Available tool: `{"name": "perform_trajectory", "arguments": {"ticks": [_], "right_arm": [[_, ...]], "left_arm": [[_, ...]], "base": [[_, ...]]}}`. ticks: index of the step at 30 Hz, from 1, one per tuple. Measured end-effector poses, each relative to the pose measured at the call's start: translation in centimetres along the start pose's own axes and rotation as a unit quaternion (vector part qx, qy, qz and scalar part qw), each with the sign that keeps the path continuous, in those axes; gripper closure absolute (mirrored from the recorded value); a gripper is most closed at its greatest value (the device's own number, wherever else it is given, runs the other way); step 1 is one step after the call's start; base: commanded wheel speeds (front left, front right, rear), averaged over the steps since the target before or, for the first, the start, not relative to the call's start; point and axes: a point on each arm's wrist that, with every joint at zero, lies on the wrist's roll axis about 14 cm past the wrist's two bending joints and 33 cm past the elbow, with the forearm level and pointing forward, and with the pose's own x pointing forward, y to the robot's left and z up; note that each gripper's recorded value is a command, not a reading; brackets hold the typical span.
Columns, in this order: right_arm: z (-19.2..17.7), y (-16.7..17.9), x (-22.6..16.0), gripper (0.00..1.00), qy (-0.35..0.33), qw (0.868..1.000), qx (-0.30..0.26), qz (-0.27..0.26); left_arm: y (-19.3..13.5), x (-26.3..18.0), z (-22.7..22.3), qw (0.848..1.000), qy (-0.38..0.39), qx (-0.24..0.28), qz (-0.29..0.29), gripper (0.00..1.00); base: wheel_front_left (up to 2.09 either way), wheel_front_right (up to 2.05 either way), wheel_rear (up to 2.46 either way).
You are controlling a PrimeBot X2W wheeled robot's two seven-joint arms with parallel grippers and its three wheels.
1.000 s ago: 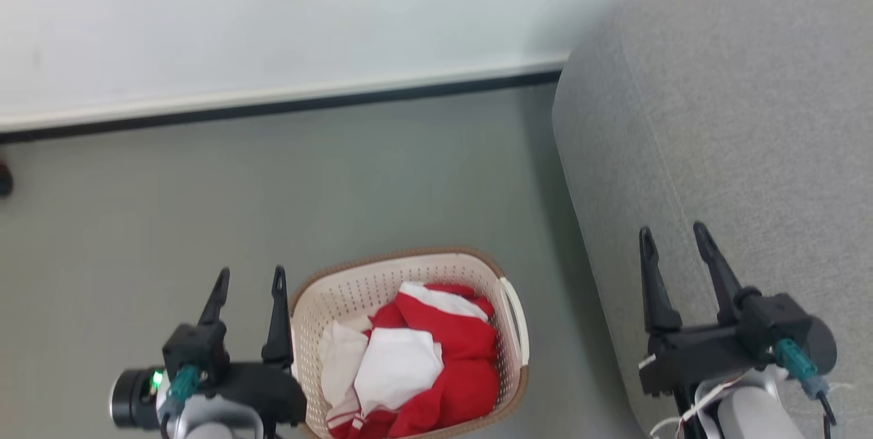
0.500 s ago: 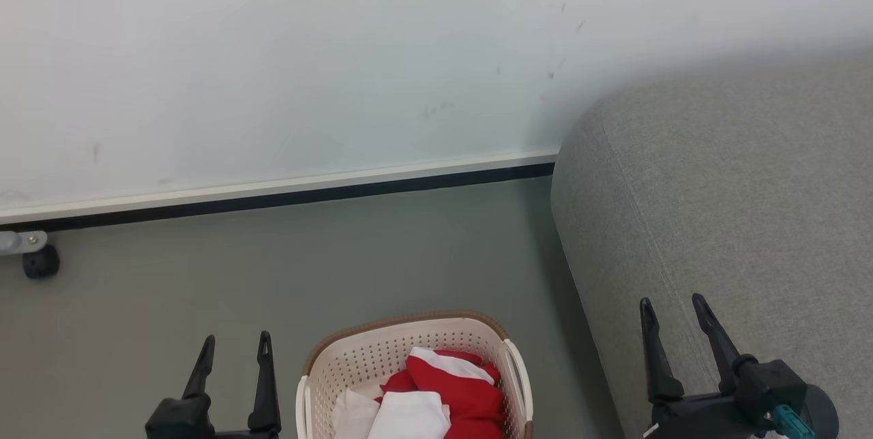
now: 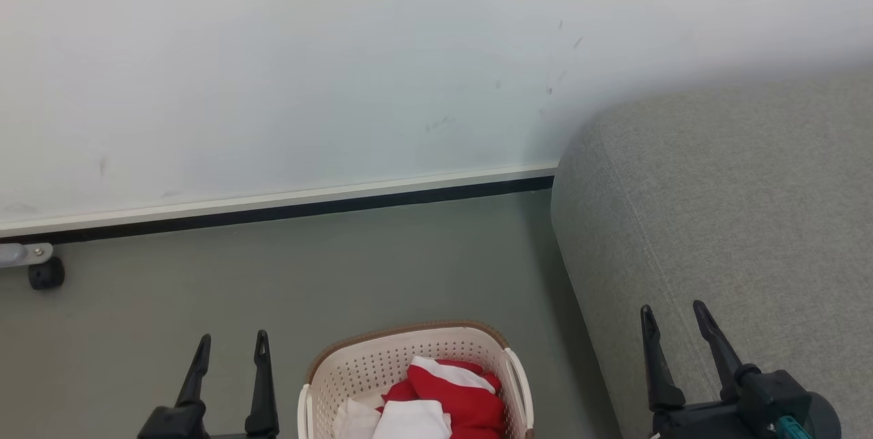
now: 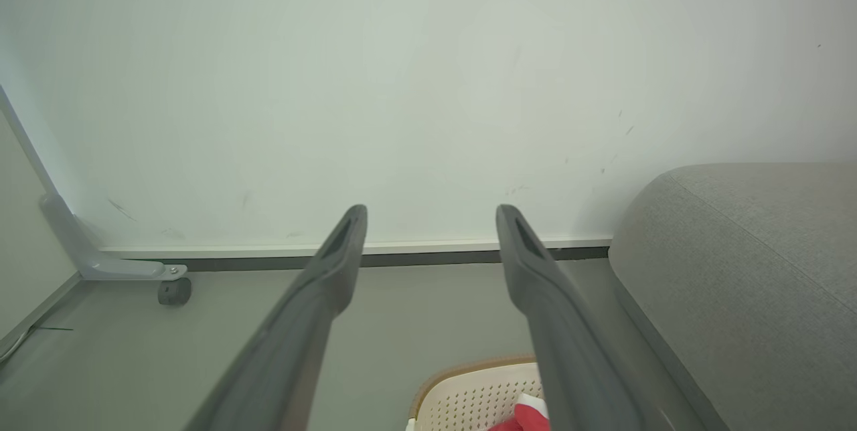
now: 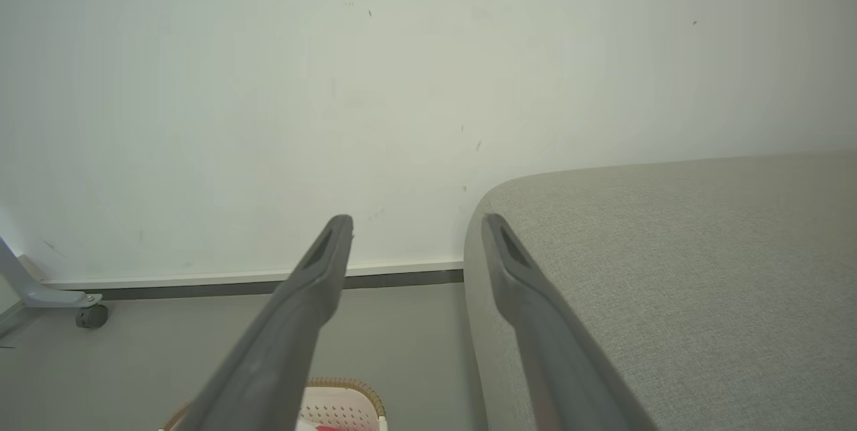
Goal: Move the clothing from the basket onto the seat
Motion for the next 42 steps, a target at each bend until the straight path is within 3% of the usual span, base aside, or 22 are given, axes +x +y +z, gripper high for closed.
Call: {"name": "perform_trajectory", "arguments": {"ticks": [17, 29, 42], "right_arm": [[-0.7, -0.2, 0.5, 0.0, 0.01, 1.0, 0.0, -0.003], [-0.6, -1.4, 4.0, 0.0, 0.0, 1.0, -0.005, -0.014], [-1.8, -4.3, 8.0, 0.0, 0.001, 0.999, -0.03, -0.037]], "left_arm": [[-0.2, 0.4, -0.8, 1.0, 0.01, 0.002, -0.004, 0.0], [-3.9, 4.1, -2.3, 0.997, 0.023, 0.014, -0.068, 0.0], [-8.3, 6.9, -12.2, 0.971, 0.166, 0.063, -0.16, 0.0]], "base": [[0.0, 0.0, 0.0], [0.0, 0.0, 0.0], [0.0, 0.0, 0.0]]}}
